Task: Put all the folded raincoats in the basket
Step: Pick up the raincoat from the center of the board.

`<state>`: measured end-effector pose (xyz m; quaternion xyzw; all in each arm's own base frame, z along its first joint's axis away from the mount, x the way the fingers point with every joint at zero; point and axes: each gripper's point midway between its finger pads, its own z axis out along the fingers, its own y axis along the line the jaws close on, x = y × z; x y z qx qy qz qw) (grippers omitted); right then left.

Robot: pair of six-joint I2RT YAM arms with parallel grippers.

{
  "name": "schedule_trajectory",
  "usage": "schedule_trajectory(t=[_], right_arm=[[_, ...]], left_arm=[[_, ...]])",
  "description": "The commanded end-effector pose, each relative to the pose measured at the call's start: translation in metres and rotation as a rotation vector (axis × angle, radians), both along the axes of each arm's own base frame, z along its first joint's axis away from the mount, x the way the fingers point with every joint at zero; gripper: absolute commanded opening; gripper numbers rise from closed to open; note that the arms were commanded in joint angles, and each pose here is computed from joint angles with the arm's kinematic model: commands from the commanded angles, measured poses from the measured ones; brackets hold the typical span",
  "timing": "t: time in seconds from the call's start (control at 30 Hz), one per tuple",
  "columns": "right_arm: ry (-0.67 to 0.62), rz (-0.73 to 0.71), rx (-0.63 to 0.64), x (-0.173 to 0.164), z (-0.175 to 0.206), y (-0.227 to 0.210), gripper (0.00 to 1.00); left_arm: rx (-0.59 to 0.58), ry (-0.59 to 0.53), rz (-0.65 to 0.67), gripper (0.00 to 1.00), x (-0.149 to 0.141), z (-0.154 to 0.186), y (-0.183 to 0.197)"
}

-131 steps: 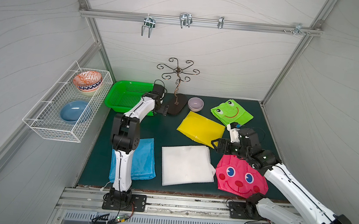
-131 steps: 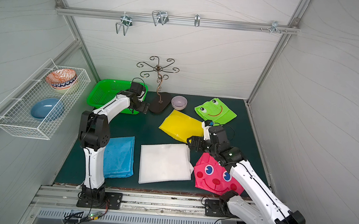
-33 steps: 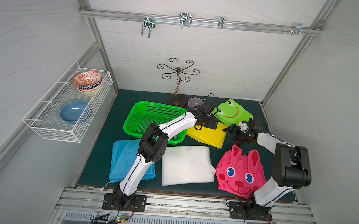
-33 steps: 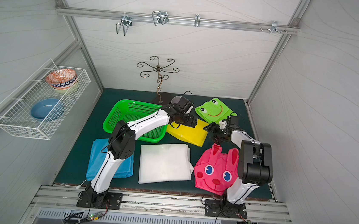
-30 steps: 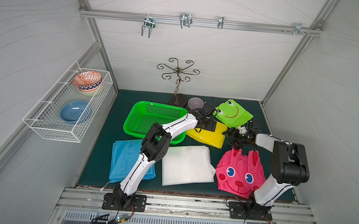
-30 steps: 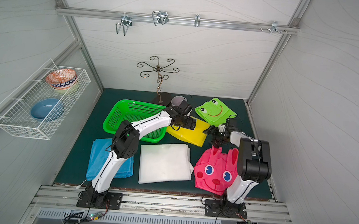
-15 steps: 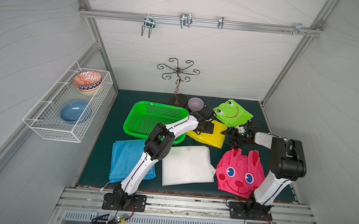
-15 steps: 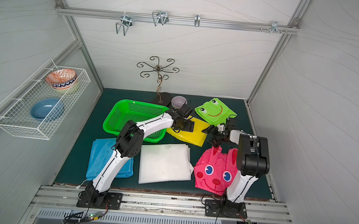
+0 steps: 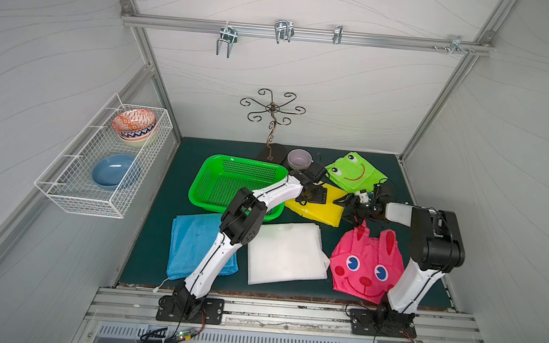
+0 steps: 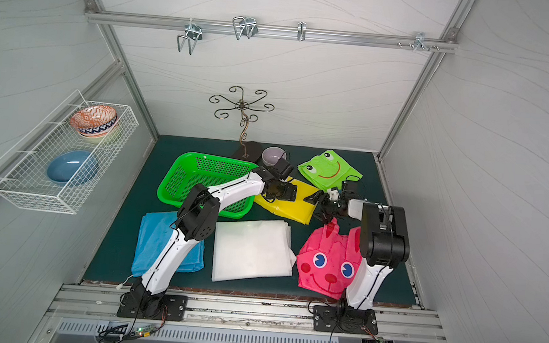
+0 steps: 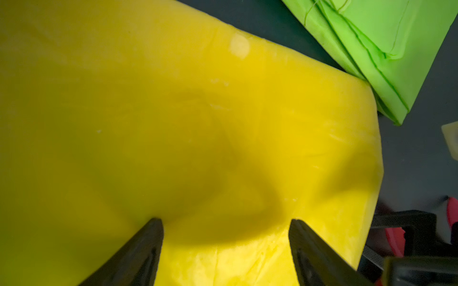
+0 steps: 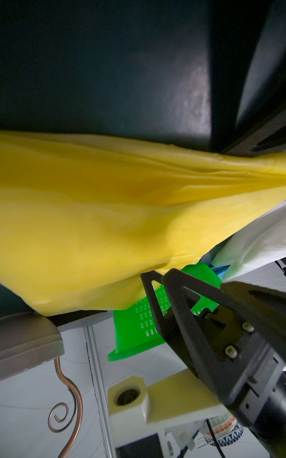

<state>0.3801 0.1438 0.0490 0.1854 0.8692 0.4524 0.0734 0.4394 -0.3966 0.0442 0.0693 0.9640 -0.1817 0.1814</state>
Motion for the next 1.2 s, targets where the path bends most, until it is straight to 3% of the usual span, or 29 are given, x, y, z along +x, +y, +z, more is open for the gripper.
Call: schedule_trajectory(t=[0.0, 0.33, 0.53, 0.83, 0.93, 1.03, 1.17], right_arm=[[0.119, 0.004, -0.013, -0.022, -0.030, 0.004, 0.83], [0.110, 0.034, 0.036, -0.026, -0.028, 0.012, 0.83], [0.091, 0.037, 0.131, -0.031, -0.026, 0.019, 0.78], [0.047, 0.045, 0.171, -0.031, -0.017, 0.021, 0.36], [0.050, 0.017, 0.157, -0.029, -0.005, 0.014, 0.32], [0.043, 0.013, 0.178, -0.032, 0.016, 0.016, 0.21], [0.010, 0.036, 0.169, -0.037, 0.040, 0.023, 0.12]], left_arm=[[-0.020, 0.028, 0.002, 0.84, 0.001, -0.011, -0.003], [-0.038, 0.046, 0.010, 0.84, 0.002, -0.011, -0.001], [-0.062, 0.055, 0.013, 0.84, 0.006, -0.007, 0.002], [-0.104, -0.003, -0.085, 0.84, 0.006, 0.016, -0.008], [-0.095, -0.054, -0.139, 0.85, 0.007, 0.033, -0.007], [-0.109, -0.114, -0.215, 0.86, 0.004, 0.059, -0.007], [-0.133, -0.275, -0.320, 0.87, 0.001, 0.102, -0.007]])
